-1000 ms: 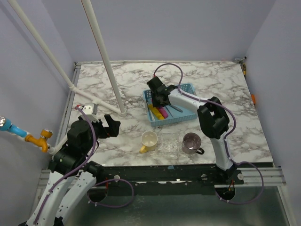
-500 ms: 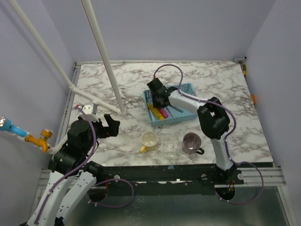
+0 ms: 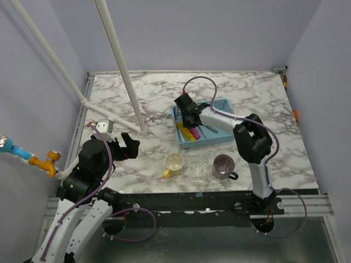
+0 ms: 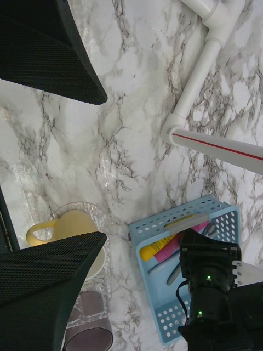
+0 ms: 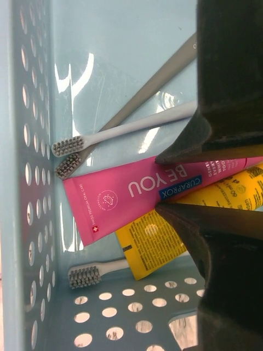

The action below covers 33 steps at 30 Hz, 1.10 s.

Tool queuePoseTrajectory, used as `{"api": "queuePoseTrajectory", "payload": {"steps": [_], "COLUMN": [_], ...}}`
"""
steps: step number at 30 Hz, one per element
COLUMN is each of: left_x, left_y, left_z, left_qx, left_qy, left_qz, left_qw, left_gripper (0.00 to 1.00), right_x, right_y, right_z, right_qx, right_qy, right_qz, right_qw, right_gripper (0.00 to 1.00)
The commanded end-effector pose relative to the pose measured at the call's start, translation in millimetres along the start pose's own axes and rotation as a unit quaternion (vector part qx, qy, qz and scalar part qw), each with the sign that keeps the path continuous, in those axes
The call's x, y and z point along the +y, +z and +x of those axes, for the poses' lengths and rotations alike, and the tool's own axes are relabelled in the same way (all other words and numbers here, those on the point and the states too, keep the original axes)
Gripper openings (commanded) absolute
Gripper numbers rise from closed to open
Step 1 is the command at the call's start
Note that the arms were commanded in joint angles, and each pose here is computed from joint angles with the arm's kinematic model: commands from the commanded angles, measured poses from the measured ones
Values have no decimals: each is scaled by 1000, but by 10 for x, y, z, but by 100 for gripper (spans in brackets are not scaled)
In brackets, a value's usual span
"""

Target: Prepare toiletry sets of a toothbrush and toothpaste on the tray

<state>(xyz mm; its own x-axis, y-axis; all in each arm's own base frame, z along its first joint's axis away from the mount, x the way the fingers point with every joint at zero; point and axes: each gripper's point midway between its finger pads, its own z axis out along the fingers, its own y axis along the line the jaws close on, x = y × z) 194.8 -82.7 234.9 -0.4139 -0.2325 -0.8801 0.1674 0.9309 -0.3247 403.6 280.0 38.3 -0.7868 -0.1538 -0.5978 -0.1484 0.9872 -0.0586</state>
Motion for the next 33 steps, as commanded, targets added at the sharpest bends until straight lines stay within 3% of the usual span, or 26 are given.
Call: {"api": "queuePoseTrajectory", "payload": {"steps": [1, 6, 14, 30, 33], "left_x": [0, 5, 4, -7, -13], "left_y": [15, 23, 34, 33, 31], "left_z": [48, 53, 59, 54, 55], "left_qx": [11, 13, 16, 16, 16], "left_qy": [2, 2, 2, 1, 1], "left_qz": [3, 1, 1, 4, 6], "left_qw": [1000, 1000, 1000, 1000, 1000], "left_gripper": [99, 99, 99, 99, 99], "right_x": [-285, -256, -266, -305, -299], "right_y": [49, -13, -270, -731, -699], "right_z": [429, 314, -6, -272, -171], "right_qx": [67, 54, 7, -42, -21], "right_qy": [-26, -20, -2, 26, 27], "right_qz": [48, 41, 33, 4, 4], "right_qw": [996, 998, 999, 999, 999], "right_gripper": [25, 12, 0, 1, 20]}}
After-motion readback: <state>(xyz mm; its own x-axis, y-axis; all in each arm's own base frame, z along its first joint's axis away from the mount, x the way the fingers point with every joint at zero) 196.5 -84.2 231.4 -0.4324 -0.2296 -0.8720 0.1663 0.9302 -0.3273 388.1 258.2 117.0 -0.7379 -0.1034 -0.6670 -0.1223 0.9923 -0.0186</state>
